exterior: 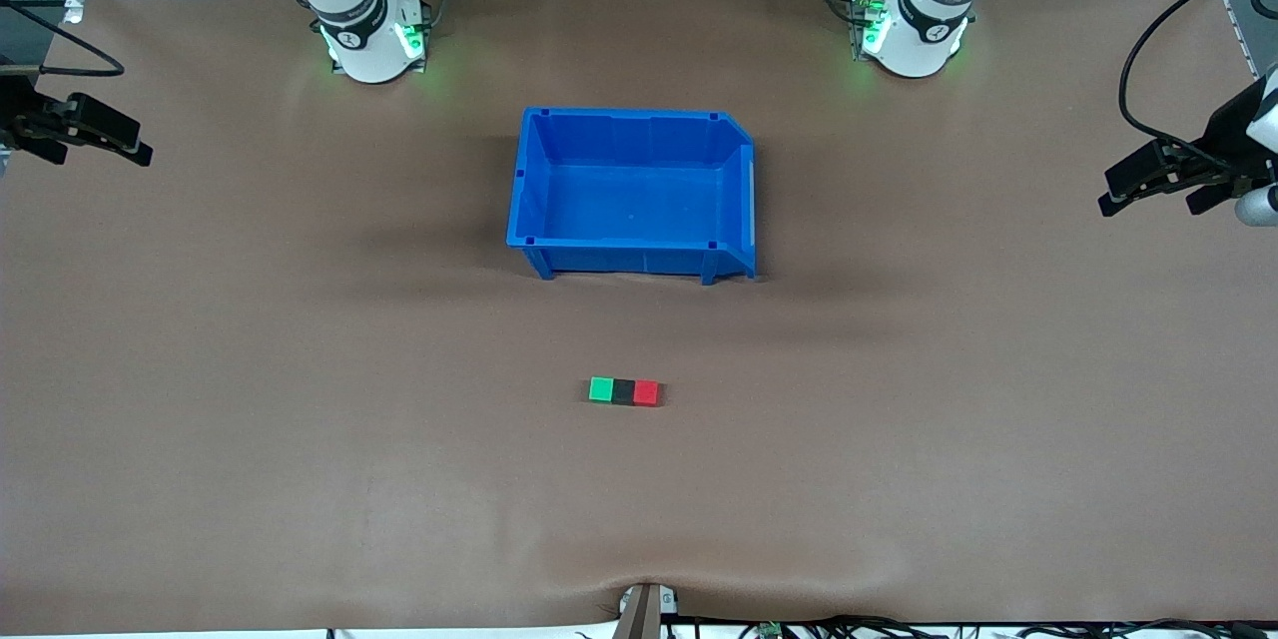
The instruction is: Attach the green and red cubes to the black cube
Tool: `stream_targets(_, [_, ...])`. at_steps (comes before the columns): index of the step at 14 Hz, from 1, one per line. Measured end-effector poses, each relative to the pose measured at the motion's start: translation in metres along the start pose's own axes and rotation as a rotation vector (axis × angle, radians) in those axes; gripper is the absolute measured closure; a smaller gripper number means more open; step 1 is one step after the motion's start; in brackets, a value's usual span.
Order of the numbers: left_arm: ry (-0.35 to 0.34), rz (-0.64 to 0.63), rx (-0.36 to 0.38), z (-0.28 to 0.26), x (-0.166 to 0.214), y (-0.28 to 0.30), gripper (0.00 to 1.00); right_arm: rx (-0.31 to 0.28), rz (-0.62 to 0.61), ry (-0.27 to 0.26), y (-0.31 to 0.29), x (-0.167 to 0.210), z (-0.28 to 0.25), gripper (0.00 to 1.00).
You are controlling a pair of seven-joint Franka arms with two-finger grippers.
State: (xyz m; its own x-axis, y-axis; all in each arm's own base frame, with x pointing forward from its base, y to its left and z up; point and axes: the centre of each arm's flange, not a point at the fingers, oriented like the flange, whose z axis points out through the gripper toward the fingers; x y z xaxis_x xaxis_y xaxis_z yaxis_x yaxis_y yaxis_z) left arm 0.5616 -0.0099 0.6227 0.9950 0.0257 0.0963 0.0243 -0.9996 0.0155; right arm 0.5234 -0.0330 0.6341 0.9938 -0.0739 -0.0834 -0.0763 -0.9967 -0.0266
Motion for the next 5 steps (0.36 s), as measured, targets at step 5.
stream_targets(5, [-0.031, 0.005, 0.002, 0.0021, -0.0002, 0.0033, 0.00, -0.001, 0.019, 0.008, 0.0020, 0.0010, -0.0002, 0.00])
